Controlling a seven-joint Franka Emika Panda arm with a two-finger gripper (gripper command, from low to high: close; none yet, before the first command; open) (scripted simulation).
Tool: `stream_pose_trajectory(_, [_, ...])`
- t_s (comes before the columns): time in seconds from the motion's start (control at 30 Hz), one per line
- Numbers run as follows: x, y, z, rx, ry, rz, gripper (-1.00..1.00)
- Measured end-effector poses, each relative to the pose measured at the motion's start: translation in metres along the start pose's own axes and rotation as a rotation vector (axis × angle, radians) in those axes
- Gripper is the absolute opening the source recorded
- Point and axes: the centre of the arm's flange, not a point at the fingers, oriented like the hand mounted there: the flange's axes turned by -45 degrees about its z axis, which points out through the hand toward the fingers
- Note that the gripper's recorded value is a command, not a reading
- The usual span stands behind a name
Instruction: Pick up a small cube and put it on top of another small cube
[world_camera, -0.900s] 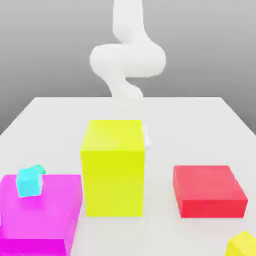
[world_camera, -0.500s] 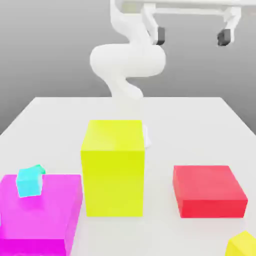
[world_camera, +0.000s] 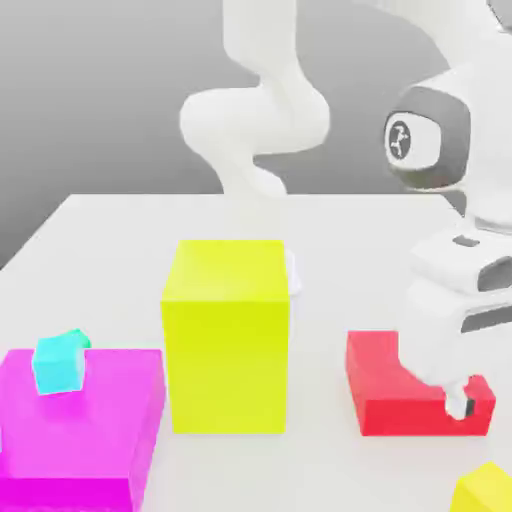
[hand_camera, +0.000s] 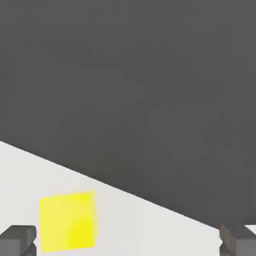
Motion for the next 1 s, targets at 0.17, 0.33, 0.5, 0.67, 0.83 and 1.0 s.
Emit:
stream_pose_trajectory(0.17, [-0.012, -0.033, 0.085, 0.021, -0.087, -0.055, 0.00])
stream_pose_trajectory(0.33, [-0.017, -0.036, 0.129, 0.023, -0.093, -0.058, -1.00])
stream_pose_trajectory(0.5, [-0.017, -0.037, 0.130, 0.023, -0.093, -0.059, -1.00])
stream_pose_trajectory(0.67, [-0.015, -0.008, 0.068, 0.009, -0.095, -0.012, -1.00])
stream_pose_trajectory(0.83, [-0.048, 0.114, 0.027, -0.040, -0.102, 0.212, -1.00])
stream_pose_trajectory(1.0, [-0.115, 0.223, -0.013, -0.064, -0.108, 0.463, -1.00])
